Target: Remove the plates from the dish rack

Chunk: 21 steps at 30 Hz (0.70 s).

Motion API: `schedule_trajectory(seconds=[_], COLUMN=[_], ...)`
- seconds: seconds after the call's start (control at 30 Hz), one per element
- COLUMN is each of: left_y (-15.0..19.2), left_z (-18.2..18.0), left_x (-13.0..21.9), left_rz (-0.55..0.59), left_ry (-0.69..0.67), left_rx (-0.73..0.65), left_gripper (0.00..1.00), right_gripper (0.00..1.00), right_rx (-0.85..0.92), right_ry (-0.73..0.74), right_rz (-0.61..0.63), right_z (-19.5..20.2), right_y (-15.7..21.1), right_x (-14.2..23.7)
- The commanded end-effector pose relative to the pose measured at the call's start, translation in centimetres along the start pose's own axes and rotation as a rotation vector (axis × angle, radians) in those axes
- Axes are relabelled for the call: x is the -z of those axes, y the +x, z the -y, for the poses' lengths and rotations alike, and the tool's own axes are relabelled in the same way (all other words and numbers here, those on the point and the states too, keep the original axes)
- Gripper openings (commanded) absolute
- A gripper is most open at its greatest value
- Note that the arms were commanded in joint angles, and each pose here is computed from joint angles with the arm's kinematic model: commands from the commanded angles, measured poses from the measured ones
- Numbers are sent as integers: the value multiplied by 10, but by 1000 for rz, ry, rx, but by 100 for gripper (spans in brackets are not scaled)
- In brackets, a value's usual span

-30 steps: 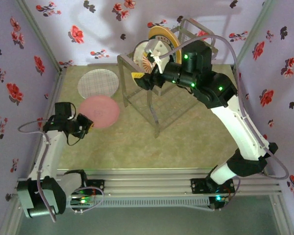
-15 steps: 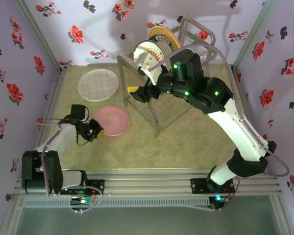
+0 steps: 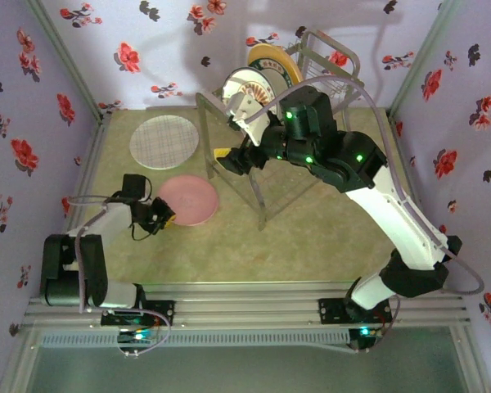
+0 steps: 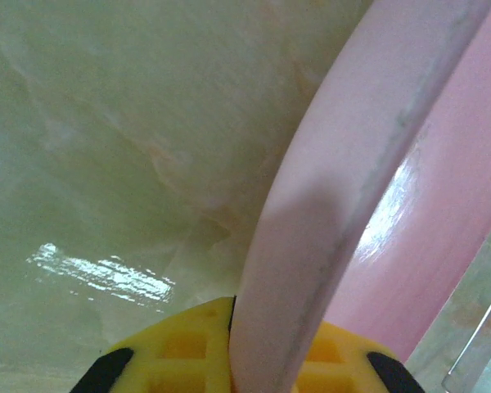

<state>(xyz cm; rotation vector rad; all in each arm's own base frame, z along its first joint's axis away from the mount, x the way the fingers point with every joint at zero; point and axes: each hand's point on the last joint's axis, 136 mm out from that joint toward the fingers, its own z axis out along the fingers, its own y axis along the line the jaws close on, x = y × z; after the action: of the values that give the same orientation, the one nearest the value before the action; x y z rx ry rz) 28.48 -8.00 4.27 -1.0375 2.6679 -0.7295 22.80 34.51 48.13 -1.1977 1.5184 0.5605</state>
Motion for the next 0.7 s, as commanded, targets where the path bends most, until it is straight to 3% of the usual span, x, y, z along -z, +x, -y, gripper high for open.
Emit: schedule_trajectory(seconds=[0.0, 0.3, 0.47, 0.67], left_y=[4, 1, -1, -4], left_z=[-15, -15, -14, -13], left_x=[-6, -3, 1, 16], left_rz=[-6, -9, -3, 23], left_ry=[-57, -85, -103, -133], left_rx=[-13, -29, -39, -45], left_gripper=[15, 42, 50, 63], right_gripper=[82, 82, 82, 82], right_rx=[17, 22, 29, 30], right_ry=[19, 29, 39, 240], right_rz=[14, 11, 12, 73], right_z=[0, 2, 4, 38], right_y=[-4, -3, -4, -20], right_x=[9, 4, 3, 17])
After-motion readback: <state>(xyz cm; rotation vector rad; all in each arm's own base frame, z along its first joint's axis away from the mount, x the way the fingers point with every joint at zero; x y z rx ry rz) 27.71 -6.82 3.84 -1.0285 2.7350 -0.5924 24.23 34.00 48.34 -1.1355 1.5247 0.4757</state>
